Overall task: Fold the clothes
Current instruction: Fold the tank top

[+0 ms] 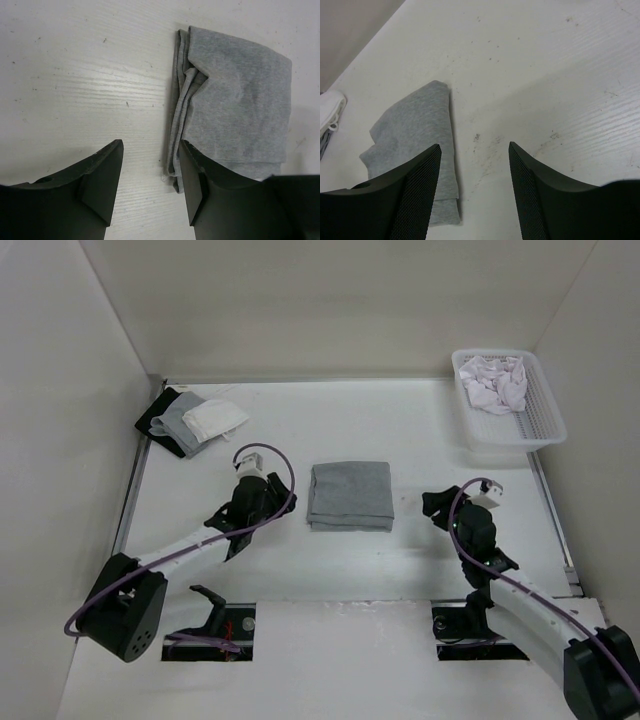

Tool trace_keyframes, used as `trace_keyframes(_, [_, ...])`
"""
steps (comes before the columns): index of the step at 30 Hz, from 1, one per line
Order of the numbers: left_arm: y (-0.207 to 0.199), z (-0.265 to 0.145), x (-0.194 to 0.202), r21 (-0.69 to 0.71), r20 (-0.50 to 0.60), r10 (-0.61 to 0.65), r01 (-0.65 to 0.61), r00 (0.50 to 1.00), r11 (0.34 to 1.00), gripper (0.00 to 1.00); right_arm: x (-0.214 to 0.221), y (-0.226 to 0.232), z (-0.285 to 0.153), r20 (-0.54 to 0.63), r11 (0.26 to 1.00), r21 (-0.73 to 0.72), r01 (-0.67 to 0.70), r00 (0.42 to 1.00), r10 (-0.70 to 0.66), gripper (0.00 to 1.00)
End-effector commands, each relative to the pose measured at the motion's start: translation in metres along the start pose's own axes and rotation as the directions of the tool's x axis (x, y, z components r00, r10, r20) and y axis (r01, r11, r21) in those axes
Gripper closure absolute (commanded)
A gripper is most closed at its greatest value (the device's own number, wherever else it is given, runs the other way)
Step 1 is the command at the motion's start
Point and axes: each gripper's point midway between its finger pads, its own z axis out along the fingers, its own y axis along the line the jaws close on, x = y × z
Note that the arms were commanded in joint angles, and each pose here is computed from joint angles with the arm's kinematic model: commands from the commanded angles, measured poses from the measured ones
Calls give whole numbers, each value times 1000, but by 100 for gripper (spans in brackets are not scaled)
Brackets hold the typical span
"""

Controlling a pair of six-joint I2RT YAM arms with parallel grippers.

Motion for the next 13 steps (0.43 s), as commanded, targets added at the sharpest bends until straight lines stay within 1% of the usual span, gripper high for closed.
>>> trace_keyframes(1, [-21, 3, -21, 52, 59, 28, -31, 998, 998, 53, -13, 13, 2, 46, 998, -50, -31, 998, 34, 39])
trace_keyframes(11, [-26, 11, -18, 60, 50, 55, -58, 997, 997, 55, -12, 12, 4, 39, 999, -41, -31, 999, 33, 38])
trace_keyframes(13, [-26, 11, -18, 60, 51, 59, -62, 997, 996, 52, -11, 12, 4, 37, 999, -41, -31, 999, 32, 38])
